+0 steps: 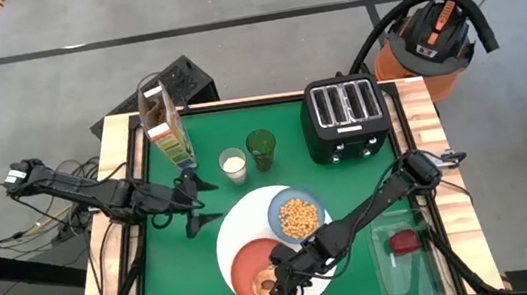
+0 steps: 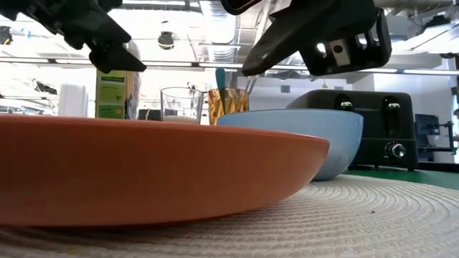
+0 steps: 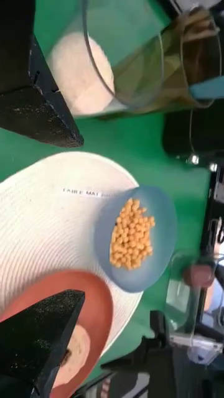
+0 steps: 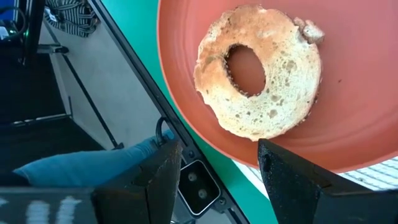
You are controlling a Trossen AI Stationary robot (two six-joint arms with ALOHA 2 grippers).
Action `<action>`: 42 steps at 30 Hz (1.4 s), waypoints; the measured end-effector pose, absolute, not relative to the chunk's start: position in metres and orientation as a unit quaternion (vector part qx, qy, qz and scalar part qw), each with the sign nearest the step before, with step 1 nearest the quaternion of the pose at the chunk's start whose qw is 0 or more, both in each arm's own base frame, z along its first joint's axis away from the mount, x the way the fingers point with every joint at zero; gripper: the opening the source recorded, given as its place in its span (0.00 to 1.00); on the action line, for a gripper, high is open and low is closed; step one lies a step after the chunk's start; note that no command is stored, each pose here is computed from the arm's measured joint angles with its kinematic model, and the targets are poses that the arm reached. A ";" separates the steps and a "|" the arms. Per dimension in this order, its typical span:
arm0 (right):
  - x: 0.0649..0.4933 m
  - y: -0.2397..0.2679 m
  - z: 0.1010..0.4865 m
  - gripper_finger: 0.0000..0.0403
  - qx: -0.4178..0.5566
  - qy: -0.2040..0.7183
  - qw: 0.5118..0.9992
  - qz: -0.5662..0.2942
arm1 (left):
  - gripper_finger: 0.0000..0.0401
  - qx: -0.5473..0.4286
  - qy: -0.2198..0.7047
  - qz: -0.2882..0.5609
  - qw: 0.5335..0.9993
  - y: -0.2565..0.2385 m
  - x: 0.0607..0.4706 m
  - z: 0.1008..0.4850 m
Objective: Arrange a breakfast setting
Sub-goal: Put the red apple from the transparent bin on the orange plate
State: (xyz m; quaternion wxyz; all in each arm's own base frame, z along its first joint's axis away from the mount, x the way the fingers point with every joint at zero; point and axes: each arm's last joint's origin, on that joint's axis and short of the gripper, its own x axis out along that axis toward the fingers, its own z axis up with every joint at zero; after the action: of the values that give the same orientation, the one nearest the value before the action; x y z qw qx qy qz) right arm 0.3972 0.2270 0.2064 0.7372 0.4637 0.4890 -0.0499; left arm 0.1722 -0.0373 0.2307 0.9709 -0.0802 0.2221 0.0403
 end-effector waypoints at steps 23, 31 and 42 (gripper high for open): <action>0.398 0.227 0.207 0.58 0.476 0.486 0.731 -0.056 | 0.94 -0.018 0.137 -0.052 0.989 -0.043 0.114 0.212; 0.401 0.222 0.207 0.58 0.480 0.480 0.732 -0.058 | 0.94 -0.041 0.082 -0.075 0.993 -0.045 0.108 0.186; 0.401 0.222 0.207 0.58 0.476 0.481 0.734 -0.056 | 0.94 -0.052 0.113 -0.035 0.992 -0.042 0.105 0.153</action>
State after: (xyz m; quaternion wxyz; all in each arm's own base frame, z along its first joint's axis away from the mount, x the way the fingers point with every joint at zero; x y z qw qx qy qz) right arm 0.4012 0.2218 0.2072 0.7342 0.4760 0.4809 -0.0557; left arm 0.1054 -0.0418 0.1530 0.9917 -0.0521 0.1127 -0.0347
